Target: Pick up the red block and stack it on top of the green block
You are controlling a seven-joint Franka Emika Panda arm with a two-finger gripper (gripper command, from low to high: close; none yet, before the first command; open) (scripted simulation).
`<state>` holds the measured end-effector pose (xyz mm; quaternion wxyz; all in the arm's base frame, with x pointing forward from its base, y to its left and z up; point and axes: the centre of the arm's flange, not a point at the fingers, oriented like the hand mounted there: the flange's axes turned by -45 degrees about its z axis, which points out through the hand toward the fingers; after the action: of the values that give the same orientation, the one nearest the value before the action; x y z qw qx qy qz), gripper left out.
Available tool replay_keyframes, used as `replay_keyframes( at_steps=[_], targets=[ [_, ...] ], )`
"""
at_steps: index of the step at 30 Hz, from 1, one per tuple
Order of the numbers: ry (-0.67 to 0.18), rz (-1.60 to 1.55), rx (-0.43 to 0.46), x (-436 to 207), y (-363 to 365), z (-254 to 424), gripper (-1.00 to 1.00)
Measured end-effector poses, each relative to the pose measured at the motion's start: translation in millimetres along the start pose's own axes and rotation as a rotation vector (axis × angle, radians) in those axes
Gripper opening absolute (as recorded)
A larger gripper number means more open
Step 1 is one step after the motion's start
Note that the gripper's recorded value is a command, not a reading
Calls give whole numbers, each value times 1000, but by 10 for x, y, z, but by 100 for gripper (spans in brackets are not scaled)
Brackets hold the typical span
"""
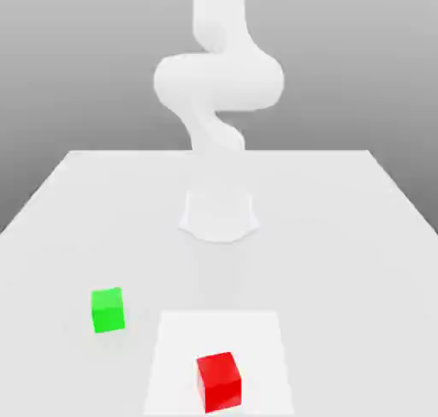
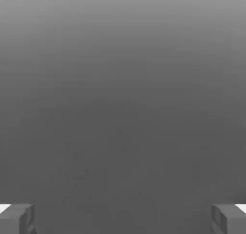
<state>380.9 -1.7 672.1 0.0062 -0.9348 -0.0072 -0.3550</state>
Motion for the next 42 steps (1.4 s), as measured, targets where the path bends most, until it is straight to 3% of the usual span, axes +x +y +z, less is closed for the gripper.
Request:
replay_keyframes(
  at_steps=[11, 23, 29, 30, 37, 42],
  targets=[
    [-326, -105, 58, -594, 10, 2163, 0],
    [-675, -231, 86, -2154, 22, 3870, 0],
    [-722, -250, 88, -2770, 39, 4449, 0],
    [-723, -250, 88, -2826, 40, 4503, -100],
    [-723, -250, 88, -2822, 39, 4498, -100],
    [-723, -244, 85, -2468, 61, 4084, -100]
  ],
)
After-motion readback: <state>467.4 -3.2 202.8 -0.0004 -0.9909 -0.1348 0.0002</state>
